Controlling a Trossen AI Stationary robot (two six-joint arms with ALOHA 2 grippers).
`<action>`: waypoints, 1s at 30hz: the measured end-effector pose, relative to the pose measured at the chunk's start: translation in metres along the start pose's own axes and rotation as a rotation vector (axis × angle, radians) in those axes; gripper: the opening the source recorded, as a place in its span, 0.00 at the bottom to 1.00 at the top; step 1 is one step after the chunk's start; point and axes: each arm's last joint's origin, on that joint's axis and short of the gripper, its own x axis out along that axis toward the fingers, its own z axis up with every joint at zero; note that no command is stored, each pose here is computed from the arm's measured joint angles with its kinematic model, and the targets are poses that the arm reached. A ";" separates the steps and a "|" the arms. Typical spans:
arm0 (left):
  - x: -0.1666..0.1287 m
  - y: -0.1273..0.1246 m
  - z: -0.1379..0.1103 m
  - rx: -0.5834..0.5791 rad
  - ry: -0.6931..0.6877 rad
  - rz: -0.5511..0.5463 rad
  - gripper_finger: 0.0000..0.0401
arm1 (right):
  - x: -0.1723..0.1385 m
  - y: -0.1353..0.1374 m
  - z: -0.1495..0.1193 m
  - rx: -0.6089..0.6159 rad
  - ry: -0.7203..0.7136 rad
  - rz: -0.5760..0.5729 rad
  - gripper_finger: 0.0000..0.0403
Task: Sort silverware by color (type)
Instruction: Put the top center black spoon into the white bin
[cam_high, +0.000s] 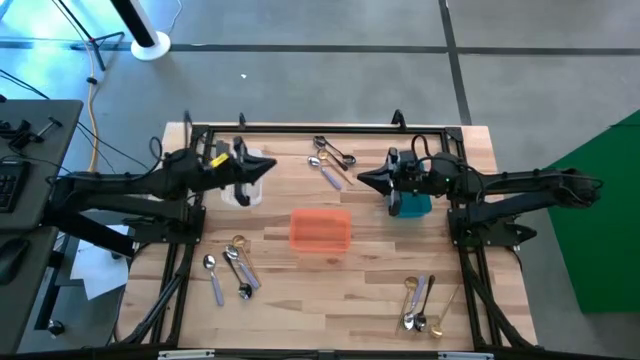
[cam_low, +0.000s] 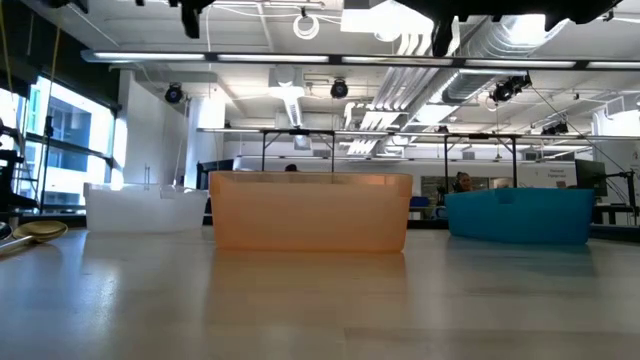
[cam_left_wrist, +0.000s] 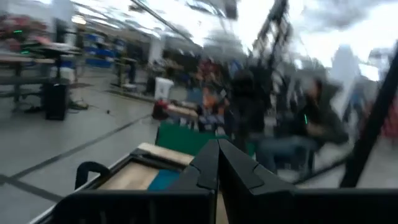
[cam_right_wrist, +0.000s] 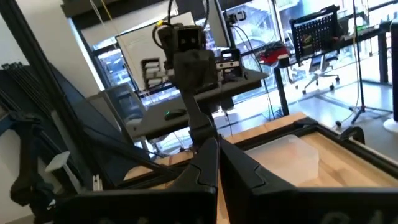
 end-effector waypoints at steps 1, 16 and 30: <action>0.004 -0.001 0.000 0.021 0.011 -0.025 0.00 | 0.002 0.000 0.000 -0.001 -0.017 0.005 0.00; 0.012 -0.002 -0.005 -0.081 0.076 -0.052 0.00 | 0.042 -0.004 0.005 -0.233 0.142 -0.005 0.00; 0.012 -0.002 -0.006 -0.080 0.077 -0.052 0.00 | 0.042 -0.005 0.005 -0.206 0.147 0.003 0.00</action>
